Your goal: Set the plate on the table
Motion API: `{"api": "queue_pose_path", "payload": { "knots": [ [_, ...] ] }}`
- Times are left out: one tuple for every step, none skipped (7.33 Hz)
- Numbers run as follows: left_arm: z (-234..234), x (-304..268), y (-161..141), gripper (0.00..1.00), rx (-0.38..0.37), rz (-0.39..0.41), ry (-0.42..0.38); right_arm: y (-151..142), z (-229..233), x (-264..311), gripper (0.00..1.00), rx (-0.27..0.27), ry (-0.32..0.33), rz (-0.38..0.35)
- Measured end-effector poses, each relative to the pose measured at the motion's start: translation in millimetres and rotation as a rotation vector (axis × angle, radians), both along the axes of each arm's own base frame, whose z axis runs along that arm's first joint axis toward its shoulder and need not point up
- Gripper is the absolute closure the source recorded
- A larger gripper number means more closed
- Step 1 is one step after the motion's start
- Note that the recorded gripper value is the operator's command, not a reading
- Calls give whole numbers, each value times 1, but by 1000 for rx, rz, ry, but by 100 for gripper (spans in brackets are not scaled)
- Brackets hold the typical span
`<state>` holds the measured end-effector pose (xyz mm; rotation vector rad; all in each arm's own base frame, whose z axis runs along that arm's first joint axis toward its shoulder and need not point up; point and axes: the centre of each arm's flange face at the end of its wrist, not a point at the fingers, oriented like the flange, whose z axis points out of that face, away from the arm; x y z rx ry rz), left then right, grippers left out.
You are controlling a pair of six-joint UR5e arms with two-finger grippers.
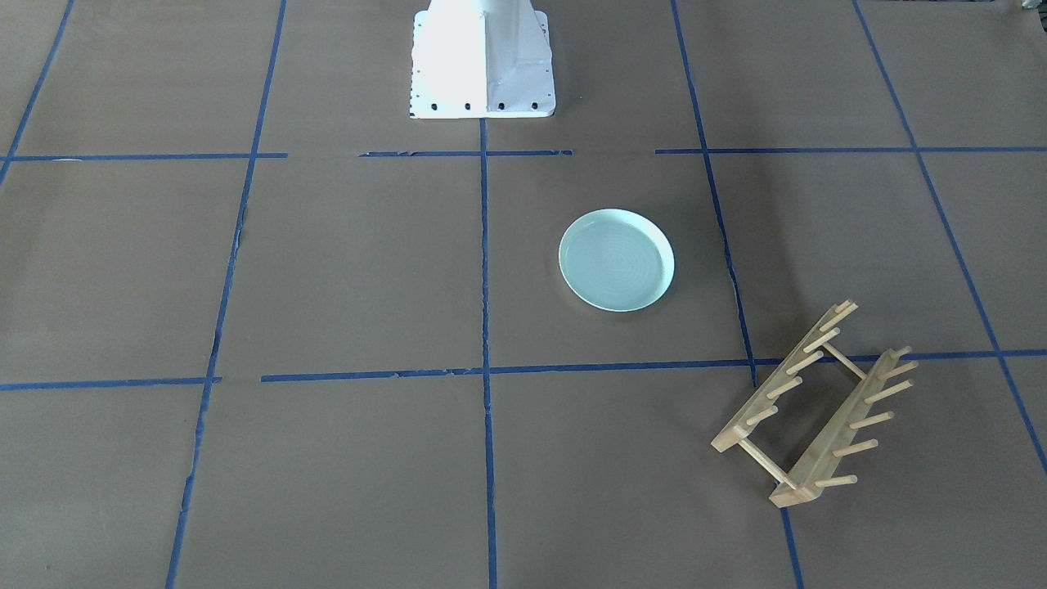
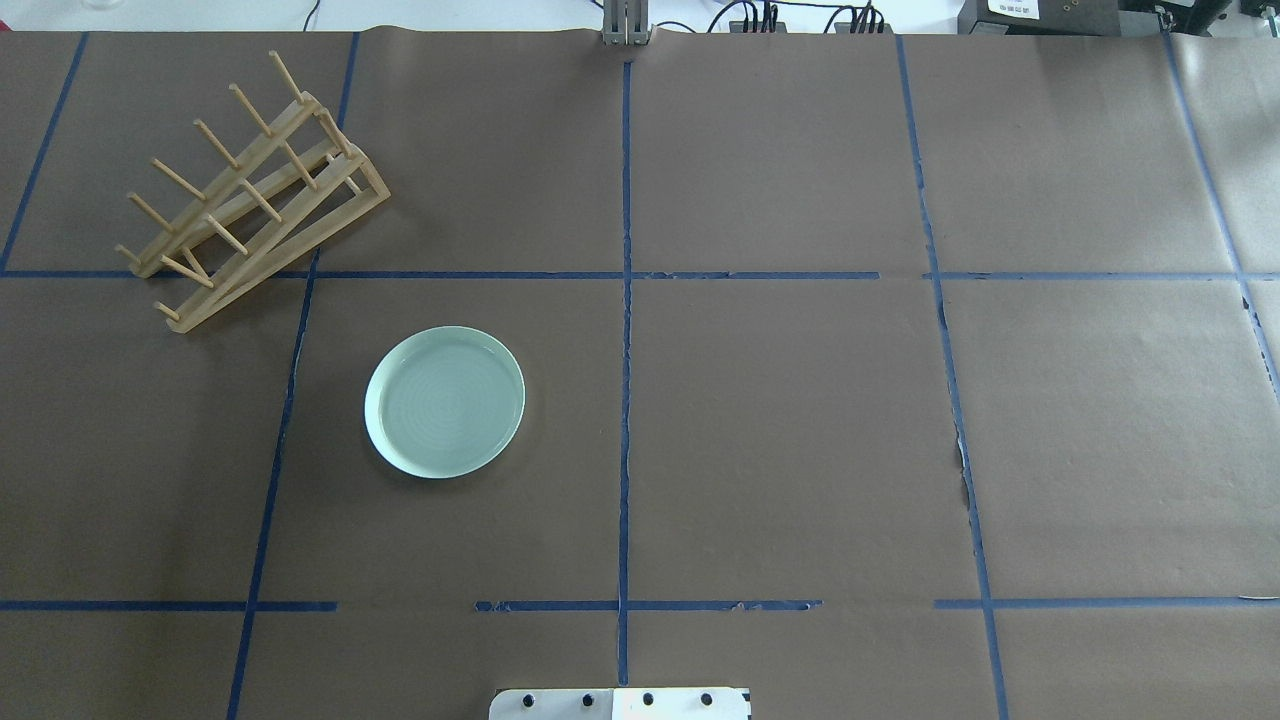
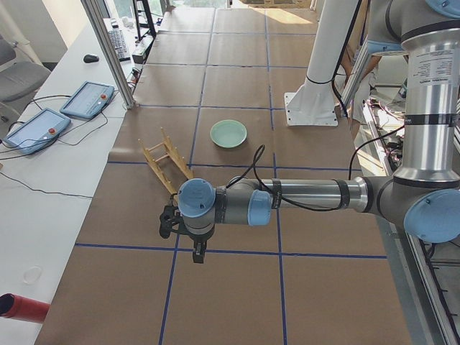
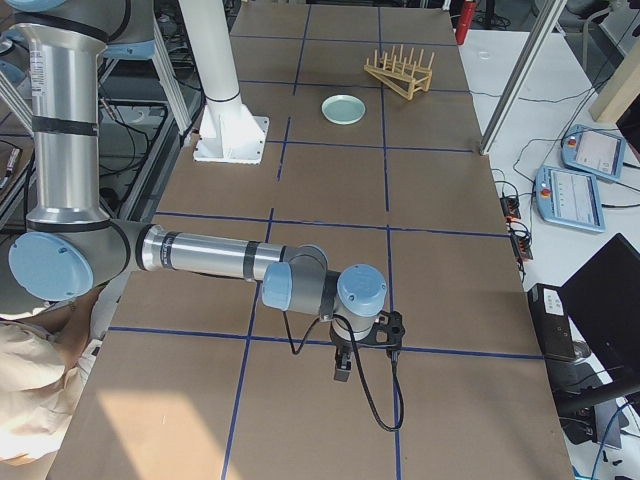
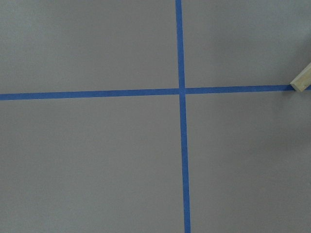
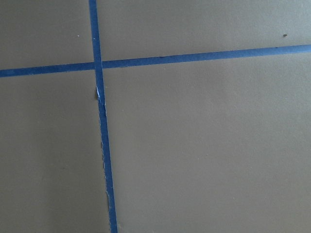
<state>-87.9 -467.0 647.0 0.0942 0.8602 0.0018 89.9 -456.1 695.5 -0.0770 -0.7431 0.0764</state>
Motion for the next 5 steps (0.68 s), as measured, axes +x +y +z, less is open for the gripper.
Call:
{"api": "queue_pose_path", "payload": {
  "knots": [
    [-2, -1, 0, 0, 5, -2, 2, 0, 0, 0, 0, 0, 0, 0],
    [-2, -1, 0, 0, 7, -2, 2, 0, 0, 0, 0, 0, 0, 0],
    [-3, -2, 0, 0, 8, -3, 2, 0, 0, 0, 0, 0, 0, 0],
    [-3, -2, 0, 0, 8, -3, 2, 0, 0, 0, 0, 0, 0, 0],
    [-3, -2, -1, 0, 9, -3, 1, 0, 0, 0, 0, 0, 0, 0]
  ]
}}
